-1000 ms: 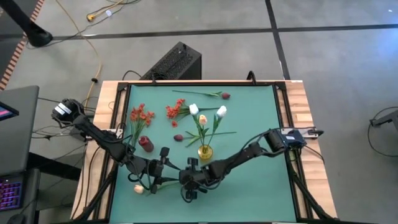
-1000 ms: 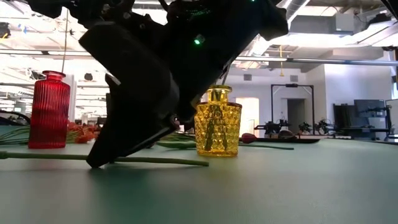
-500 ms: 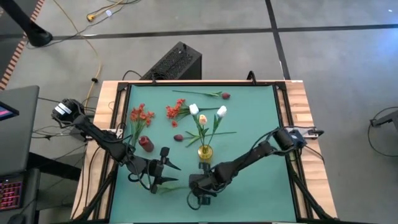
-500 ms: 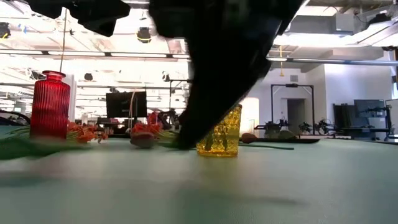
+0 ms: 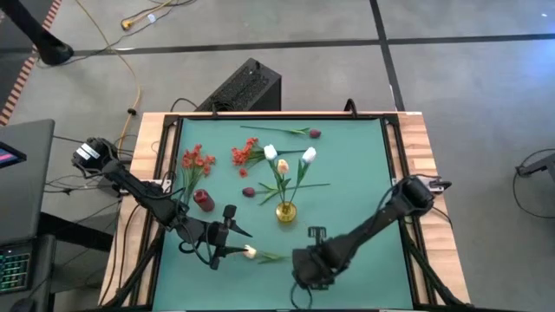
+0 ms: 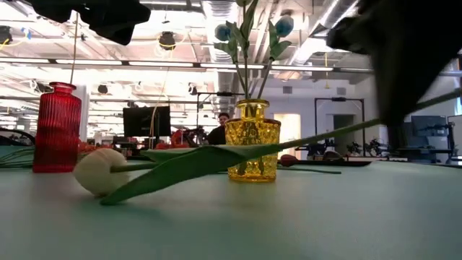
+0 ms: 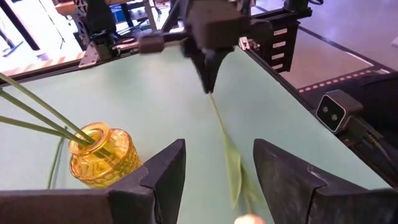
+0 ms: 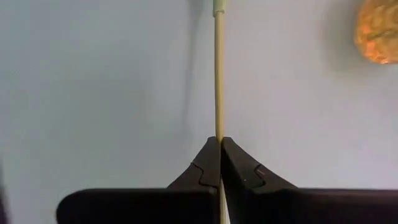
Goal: Sort flowers into vase by color
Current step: Put the yellow flower into the yellow vase
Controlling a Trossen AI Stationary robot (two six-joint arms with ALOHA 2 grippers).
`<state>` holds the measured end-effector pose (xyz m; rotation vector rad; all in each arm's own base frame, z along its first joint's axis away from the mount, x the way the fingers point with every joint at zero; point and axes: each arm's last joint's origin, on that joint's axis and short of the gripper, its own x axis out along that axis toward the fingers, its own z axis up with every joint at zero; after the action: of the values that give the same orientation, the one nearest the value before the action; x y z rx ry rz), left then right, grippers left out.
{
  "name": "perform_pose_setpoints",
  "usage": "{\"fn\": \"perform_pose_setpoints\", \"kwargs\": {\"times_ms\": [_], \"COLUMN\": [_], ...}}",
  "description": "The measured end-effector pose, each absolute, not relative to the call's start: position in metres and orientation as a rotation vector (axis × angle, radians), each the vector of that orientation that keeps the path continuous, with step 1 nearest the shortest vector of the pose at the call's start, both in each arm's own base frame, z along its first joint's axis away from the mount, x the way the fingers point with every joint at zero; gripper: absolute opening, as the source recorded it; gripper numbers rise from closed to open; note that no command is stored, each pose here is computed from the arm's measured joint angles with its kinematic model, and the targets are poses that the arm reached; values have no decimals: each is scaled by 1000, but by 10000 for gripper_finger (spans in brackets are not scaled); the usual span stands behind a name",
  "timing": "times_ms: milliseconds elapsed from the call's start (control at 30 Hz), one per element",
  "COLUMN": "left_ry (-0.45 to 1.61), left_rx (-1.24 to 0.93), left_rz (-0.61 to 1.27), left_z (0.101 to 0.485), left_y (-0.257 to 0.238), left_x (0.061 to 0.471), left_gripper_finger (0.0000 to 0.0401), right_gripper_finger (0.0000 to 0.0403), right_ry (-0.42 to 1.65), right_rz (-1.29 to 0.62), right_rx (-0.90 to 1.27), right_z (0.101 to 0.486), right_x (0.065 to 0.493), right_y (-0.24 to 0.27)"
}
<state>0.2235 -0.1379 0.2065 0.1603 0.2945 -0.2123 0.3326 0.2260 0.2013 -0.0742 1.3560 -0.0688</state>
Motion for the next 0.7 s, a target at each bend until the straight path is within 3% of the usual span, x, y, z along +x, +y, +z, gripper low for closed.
{"fn": "perform_pose_setpoints", "kwargs": {"times_ms": [367,700], "left_ry": [285,267], "left_rx": [127,110], "left_rz": [-209,-208], "left_z": [208,210], "left_y": [-138,-138], "left_x": [224,224], "left_gripper_finger": [178,178], "right_gripper_finger": [58,145], "right_ry": [1428,1366], "right_rz": [-272,-240], "right_rx": [22,23], "right_z": [172,173], "right_x": [301,310], "right_y": [236,235]}}
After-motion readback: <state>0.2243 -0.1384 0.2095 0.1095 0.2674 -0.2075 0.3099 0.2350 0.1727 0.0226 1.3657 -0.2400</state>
